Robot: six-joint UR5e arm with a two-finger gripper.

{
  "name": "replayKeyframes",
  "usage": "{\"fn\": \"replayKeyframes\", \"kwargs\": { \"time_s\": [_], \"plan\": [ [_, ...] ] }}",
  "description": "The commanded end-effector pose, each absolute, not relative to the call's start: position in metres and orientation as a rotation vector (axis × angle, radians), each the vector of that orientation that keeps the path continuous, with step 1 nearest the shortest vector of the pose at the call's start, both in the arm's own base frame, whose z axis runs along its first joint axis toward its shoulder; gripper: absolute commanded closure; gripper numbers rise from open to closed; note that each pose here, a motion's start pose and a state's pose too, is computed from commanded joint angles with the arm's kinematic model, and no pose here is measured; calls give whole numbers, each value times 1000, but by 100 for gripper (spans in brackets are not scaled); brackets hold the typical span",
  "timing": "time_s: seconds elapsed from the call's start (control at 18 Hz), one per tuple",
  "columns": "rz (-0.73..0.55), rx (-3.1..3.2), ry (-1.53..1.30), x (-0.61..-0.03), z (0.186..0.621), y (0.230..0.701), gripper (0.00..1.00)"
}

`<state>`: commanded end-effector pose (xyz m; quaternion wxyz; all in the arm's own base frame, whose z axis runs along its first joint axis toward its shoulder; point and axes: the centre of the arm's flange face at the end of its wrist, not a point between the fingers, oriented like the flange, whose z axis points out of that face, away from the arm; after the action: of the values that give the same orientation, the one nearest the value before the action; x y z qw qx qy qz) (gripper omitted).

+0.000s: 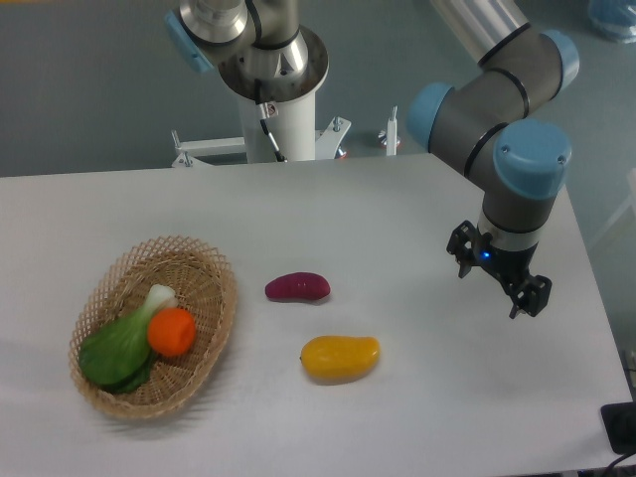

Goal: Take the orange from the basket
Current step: 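Move the open gripper over the basket above the orange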

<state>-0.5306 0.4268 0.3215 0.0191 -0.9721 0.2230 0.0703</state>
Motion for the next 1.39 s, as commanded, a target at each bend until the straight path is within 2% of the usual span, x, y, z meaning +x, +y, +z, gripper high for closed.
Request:
{"fn": "replayKeyframes", "kwargs": {
  "time_s": [0.33, 0.56, 0.72, 0.94, 1.11, 1.39],
  "plan": [
    [208, -2986, 696, -517, 324, 441, 0],
    [159, -3018, 431, -481, 312, 467, 0],
    [174, -2997, 421, -441, 318, 499, 0],
    [135, -2979, 157, -386, 322, 541, 0],
    [116, -2945, 231, -348, 324, 568, 0],
    [54, -2925, 187, -277, 324, 606, 0]
  ]
}}
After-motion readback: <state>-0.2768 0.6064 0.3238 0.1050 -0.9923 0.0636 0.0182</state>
